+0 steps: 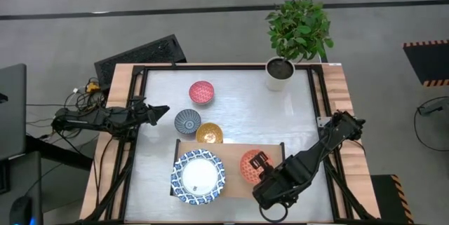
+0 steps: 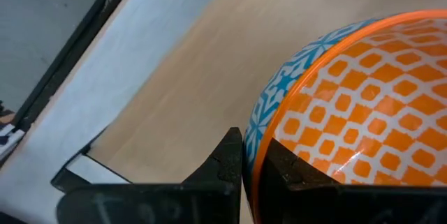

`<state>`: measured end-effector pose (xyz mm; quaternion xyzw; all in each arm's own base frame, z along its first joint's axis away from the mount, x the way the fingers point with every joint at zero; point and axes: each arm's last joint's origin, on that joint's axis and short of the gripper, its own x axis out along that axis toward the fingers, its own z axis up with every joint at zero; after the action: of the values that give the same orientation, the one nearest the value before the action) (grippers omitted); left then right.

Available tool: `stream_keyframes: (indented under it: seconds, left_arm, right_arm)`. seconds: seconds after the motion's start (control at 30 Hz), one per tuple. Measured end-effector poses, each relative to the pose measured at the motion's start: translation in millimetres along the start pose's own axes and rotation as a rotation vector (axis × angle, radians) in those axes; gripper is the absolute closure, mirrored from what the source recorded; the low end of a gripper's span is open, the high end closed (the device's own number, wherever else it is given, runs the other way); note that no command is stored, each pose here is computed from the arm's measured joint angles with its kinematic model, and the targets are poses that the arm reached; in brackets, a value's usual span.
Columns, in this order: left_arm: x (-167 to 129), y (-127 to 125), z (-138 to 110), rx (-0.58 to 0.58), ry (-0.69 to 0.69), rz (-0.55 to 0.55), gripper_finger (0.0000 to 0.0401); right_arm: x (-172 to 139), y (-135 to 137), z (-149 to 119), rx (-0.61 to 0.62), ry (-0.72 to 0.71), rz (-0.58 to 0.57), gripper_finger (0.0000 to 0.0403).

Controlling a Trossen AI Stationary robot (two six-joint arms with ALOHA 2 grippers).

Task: Place and stack bowls onto a shelf
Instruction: Put the orange patterned bowl on the shelf

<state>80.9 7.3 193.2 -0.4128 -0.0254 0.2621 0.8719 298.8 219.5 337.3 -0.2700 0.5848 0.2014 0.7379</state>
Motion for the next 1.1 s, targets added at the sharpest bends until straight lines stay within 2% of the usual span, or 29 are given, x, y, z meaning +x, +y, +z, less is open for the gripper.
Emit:
stream_keyframes:
  seconds: [0.6, 0.9, 1.1]
  left_arm:
    - [0.0, 2.3, -1.5, 0.014, 0.013, 0.021, 0.0273]
    - [0.0, 2.3, -1.6, 0.013, 0.015, 0.02, 0.0273]
    - [-0.1, 2.3, -1.6, 0.007, 0.017, 0.019, 0.0273]
  right_arm:
    - [0.2, -2.8, 6.3, 0.046, -0.065, -0.004, 0.0363]
    - [5.6, -2.6, 7.9, 0.044, -0.045, -0.004, 0.0363]
    - [6.2, -4.6, 6.0, 0.07, -0.025, 0.002, 0.0345]
